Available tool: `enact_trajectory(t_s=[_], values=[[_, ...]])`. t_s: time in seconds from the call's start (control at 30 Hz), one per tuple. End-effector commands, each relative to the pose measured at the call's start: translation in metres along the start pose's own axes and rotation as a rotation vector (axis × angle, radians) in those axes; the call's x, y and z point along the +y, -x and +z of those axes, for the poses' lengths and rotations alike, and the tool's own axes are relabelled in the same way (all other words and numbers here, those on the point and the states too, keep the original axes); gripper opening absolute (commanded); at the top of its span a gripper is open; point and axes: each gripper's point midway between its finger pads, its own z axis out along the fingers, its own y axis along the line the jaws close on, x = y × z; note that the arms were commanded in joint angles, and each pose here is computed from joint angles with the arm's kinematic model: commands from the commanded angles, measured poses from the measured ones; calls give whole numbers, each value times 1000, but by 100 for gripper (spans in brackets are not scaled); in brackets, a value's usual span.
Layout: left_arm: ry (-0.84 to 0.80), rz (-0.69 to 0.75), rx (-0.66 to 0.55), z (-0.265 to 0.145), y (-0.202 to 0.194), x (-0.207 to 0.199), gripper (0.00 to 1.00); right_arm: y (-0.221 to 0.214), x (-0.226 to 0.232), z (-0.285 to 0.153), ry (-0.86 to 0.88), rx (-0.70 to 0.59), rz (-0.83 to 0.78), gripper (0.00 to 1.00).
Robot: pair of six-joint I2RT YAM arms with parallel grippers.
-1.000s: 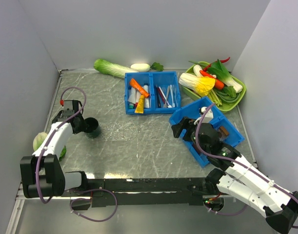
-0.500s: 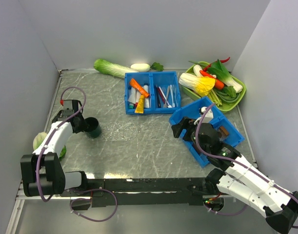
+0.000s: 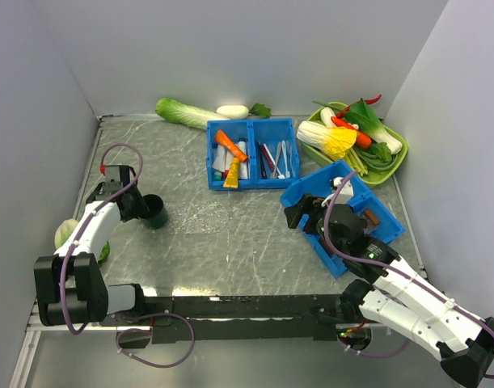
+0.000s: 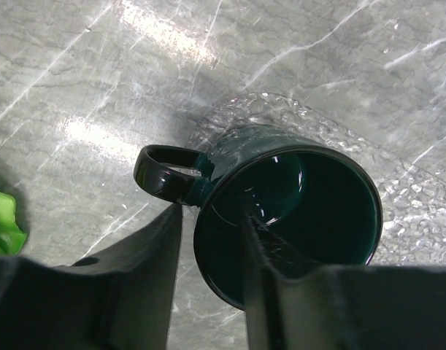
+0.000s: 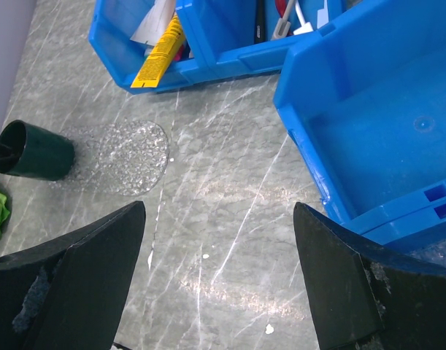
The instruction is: Prepare toiletry sets of a toothbrush and toothpaste on the tray
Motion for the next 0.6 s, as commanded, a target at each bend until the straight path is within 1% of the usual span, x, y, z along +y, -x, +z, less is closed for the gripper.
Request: enact_trajectory(t_s=[0.0,0.27,0.3,0.4,0.57], values=[[-58,0,-81,-12,25,-12,47,5,1,-1,8,-24,12,89],[-88,-18,-170,-33,32,-11,53,7,0,-3,2,-21,5,89],[-94,-23,-192,-39,35,-11,57,6,0,-3,1,-18,2,89],[-111,-35,-218,-46,36,-11,61,6,1,-3,2,-15,2,89],[-123,-41,-242,-54,37,-11,62,5,2,-2,3,-8,-2,89]])
